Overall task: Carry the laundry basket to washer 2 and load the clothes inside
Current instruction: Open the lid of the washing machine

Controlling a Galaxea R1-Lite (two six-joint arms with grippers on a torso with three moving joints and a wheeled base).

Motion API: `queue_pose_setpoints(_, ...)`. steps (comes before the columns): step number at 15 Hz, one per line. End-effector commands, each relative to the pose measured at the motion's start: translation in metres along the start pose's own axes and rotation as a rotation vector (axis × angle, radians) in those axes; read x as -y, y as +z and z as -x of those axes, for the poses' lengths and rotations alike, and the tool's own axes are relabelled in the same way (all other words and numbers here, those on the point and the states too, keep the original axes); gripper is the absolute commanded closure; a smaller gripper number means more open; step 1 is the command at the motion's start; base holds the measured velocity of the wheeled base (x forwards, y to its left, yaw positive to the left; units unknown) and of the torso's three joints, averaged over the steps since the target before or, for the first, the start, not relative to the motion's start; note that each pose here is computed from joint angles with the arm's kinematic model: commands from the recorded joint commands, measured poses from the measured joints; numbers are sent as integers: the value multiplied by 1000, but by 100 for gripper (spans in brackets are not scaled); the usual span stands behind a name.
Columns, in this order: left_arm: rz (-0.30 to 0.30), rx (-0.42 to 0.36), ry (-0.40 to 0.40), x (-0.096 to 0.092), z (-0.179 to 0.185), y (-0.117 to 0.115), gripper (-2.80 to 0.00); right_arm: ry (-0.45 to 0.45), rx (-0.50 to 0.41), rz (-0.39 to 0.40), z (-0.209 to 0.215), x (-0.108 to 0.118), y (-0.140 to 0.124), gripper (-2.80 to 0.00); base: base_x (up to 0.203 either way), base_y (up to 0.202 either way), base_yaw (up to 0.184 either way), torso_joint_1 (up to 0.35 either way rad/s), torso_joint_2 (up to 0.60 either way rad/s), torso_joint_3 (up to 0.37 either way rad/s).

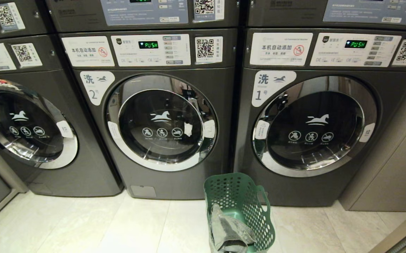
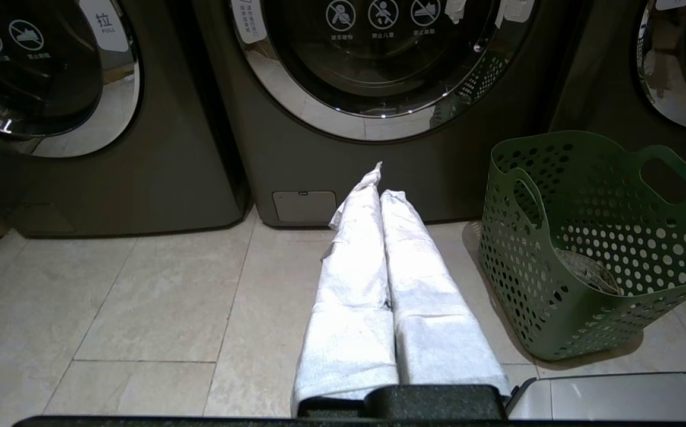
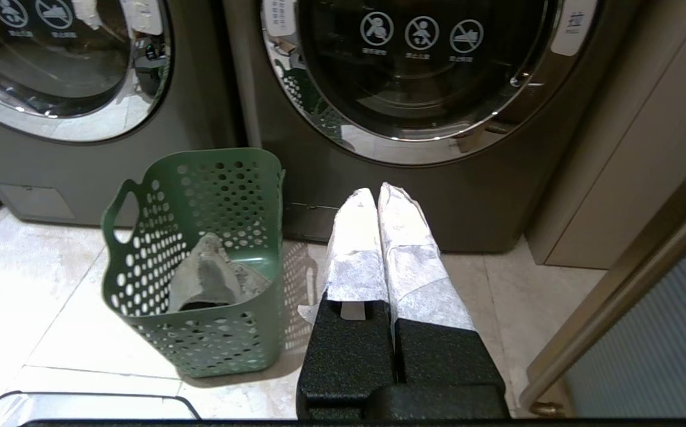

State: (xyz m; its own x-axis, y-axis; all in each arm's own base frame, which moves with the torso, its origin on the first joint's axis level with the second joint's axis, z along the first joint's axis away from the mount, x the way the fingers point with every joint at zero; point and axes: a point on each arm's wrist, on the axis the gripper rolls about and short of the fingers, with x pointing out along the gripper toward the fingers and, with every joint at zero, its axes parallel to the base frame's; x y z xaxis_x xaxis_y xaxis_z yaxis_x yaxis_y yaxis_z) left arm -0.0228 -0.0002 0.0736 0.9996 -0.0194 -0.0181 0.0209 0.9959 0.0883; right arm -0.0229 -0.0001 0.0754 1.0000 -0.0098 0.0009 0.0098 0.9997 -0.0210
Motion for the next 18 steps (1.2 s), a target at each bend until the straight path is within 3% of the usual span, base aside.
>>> queue_pose_setpoints(1,0,-2,-1,0,0,-1,0,-1,0,0,0,0,0,0,0,-193,5,2,2,2)
queue_pose_setpoints(14,4,0,-1,0,0,0,0,-1,1,0,0,0,0,0,0,-193,1,2,3,2)
queue_pose_setpoints(18,1,0,-1,0,0,-1,0,-1,1,0,0,0,0,0,0,-50,1,2,2,0)
